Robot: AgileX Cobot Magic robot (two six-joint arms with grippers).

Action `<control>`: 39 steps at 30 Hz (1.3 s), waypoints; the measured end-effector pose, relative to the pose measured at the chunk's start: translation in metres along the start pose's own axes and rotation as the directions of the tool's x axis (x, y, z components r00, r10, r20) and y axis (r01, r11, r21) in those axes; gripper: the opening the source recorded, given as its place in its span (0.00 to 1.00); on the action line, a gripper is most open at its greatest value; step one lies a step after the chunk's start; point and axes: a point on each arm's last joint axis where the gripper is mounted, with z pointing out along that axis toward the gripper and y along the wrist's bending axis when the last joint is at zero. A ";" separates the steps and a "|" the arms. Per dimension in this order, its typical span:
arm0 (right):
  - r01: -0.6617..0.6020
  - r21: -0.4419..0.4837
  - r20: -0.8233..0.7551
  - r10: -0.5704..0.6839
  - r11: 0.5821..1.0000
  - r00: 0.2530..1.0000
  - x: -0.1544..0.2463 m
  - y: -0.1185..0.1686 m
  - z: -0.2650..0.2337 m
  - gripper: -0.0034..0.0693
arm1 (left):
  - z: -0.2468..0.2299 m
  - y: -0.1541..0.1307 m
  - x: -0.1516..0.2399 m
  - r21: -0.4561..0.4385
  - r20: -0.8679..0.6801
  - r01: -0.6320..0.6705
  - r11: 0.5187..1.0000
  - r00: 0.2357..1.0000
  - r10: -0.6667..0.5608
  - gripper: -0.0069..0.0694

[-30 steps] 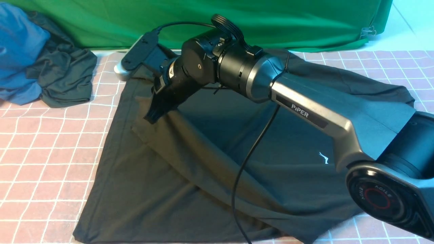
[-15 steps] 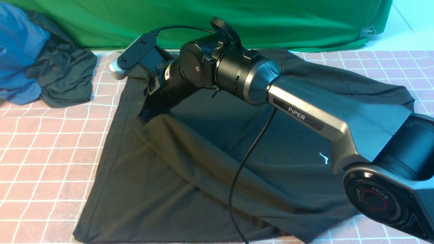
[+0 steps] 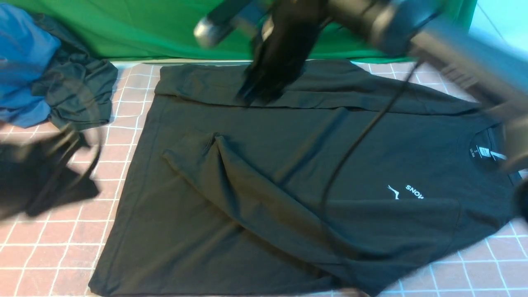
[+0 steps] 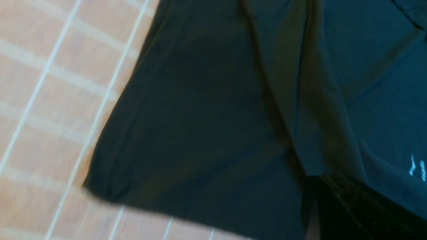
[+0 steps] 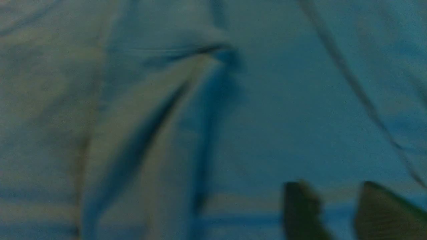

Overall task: Fold a long-sleeved shirt over a pink coffee tablecloth.
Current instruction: 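Grasp the left edge of the dark T-shirt lying flat on the table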

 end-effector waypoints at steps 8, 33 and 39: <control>-0.098 0.000 -0.045 0.098 0.995 0.994 0.037 -0.041 -0.038 0.10 | 0.079 -0.018 -0.072 -0.051 -0.120 -0.141 0.989 0.984 0.134 0.12; -0.072 -0.003 0.005 0.072 0.997 0.997 0.083 -0.032 -0.081 0.10 | 0.234 -0.021 -0.110 -0.156 -0.186 -0.442 0.883 0.891 0.413 0.84; -0.072 0.002 0.028 0.072 0.997 0.997 0.081 -0.033 -0.081 0.10 | 0.241 -0.020 -0.107 -0.132 -0.203 -0.435 0.891 0.891 0.406 0.77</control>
